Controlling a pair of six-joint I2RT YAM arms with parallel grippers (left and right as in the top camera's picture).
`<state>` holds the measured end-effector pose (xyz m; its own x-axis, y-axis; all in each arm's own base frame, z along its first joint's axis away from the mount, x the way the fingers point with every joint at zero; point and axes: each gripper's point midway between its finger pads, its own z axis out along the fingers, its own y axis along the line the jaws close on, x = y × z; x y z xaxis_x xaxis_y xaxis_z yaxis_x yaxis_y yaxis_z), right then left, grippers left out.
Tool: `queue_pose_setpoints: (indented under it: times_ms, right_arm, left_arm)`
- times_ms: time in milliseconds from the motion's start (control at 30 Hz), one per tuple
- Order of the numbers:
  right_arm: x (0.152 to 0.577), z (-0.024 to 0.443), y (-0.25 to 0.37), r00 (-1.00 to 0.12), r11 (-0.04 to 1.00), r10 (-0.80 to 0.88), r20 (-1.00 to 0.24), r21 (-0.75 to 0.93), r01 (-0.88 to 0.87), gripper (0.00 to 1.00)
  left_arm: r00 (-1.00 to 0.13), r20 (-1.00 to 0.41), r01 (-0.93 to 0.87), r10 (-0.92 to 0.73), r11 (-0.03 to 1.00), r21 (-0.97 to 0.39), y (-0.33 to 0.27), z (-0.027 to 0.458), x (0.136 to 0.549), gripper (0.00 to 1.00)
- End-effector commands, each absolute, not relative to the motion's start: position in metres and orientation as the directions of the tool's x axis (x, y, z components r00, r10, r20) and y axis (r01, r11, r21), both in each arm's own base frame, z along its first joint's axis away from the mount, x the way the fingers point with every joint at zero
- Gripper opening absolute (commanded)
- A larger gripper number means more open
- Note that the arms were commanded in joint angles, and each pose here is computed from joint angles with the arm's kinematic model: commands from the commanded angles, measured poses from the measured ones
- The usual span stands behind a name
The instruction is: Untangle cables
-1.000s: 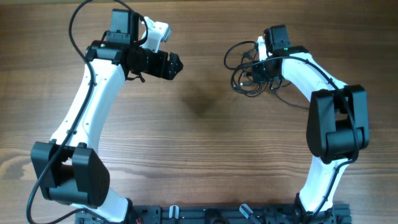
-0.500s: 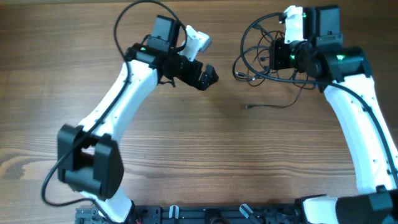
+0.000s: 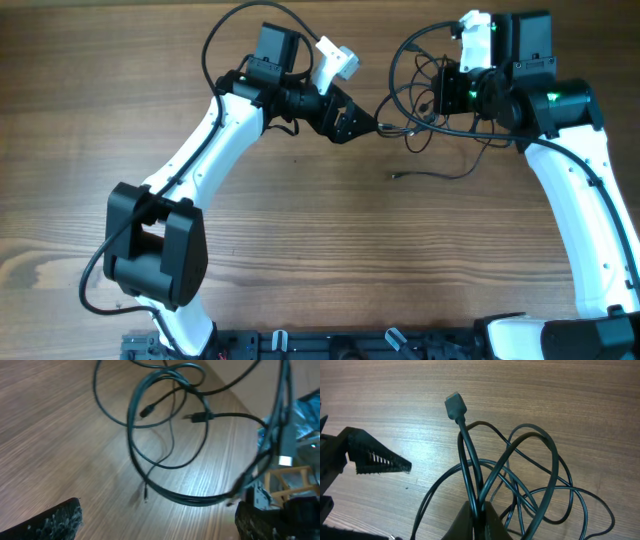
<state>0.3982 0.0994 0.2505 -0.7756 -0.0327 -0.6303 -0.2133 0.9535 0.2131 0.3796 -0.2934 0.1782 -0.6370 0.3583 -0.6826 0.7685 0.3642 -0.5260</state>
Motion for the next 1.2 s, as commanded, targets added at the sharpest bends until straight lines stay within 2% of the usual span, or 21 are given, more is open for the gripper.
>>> queue_pose_setpoints:
  times_ms: [0,200,467,633,667,700,733,767,800,1000,1167]
  right_arm:
    - [0.400,0.268,0.103,-0.746,0.946,-0.010,-0.665,0.237,-0.224,0.04]
    - [0.401,0.269,0.103,-0.747,0.945,0.011,-0.665,0.251,-0.210,0.05]
    - [0.399,0.271,0.110,-0.746,0.931,0.009,-0.666,0.278,-0.237,0.04]
    - [0.400,0.271,0.110,-0.745,0.931,0.011,-0.666,0.279,-0.236,0.04]
    - [0.400,0.271,0.110,-0.745,0.931,0.013,-0.666,0.281,-0.235,0.05]
    - [0.400,0.271,0.110,-0.746,0.931,0.017,-0.665,0.284,-0.232,0.05]
    - [0.400,0.271,0.110,-0.747,0.930,0.020,-0.664,0.286,-0.229,0.05]
    - [0.400,0.272,0.110,-0.748,0.930,0.035,-0.663,0.295,-0.218,0.04]
    - [0.401,0.273,0.110,-0.745,0.930,0.035,-0.666,0.295,-0.219,0.04]
    - [0.404,0.272,0.104,-0.739,0.942,0.039,-0.672,0.271,-0.196,0.04]
    - [0.406,0.263,0.067,-0.743,0.988,0.099,-0.663,0.155,-0.007,0.04]
  left_arm:
    - [-0.602,-0.702,0.798,0.379,0.270,-0.539,-0.311,0.183,0.364,1.00]
    - [-0.543,-0.732,0.836,0.413,0.183,-0.517,-0.336,0.187,0.342,1.00]
    - [-0.524,-0.747,0.848,0.410,0.171,-0.501,-0.340,0.189,0.342,1.00]
    - [-0.399,-0.791,0.908,0.464,0.076,-0.413,-0.356,0.186,0.321,0.98]
    - [-0.392,-0.789,0.912,0.474,0.089,-0.400,-0.358,0.183,0.321,0.82]
    - [-0.388,-0.785,0.915,0.483,0.103,-0.390,-0.359,0.181,0.322,0.71]
    - [-0.387,-0.780,0.917,0.491,0.115,-0.383,-0.359,0.178,0.323,0.51]
    - [-0.389,-0.774,0.917,0.499,0.130,-0.377,-0.358,0.176,0.324,0.23]
    - [-0.392,-0.769,0.916,0.504,0.140,-0.375,-0.357,0.174,0.325,0.04]
    - [-0.488,-0.677,0.872,0.551,0.267,-0.411,-0.327,0.153,0.334,0.04]
    - [-0.566,-0.622,0.823,0.541,0.337,-0.456,-0.300,0.146,0.342,0.04]
